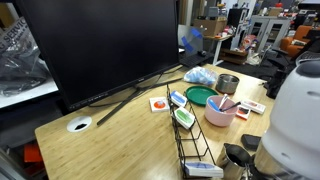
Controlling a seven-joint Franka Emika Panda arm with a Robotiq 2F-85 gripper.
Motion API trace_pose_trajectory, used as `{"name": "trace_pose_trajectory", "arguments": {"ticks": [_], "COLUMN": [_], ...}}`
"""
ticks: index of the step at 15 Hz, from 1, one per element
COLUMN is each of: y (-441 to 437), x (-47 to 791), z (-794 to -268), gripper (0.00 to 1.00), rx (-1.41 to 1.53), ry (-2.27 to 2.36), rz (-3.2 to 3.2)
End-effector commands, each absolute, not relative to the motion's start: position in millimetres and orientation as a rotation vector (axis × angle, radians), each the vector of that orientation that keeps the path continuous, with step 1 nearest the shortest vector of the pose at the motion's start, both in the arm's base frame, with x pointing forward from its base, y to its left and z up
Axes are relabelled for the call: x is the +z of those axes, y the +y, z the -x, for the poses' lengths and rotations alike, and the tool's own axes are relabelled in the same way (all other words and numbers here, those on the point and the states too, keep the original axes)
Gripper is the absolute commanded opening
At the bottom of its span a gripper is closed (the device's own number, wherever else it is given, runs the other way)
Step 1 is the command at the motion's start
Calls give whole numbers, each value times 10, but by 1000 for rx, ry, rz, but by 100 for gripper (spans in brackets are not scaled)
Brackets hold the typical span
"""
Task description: Pick up the folk from the table and put it in the silver cup.
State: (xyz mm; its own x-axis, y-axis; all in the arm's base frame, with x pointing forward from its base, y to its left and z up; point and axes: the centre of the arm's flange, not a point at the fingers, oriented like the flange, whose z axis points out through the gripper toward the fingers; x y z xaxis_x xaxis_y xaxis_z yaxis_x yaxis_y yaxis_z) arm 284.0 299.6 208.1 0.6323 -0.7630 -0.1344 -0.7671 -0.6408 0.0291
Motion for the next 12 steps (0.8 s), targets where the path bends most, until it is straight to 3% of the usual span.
{"name": "trace_pose_trajectory", "arguments": {"ticks": [1,12], "y": [2754,2264], "x": [2544,3151], "z": [-2638,-2872], "gripper": [7,7], "rx": [178,251], "ry": [1298,1344], "rz": [2641,2143]}}
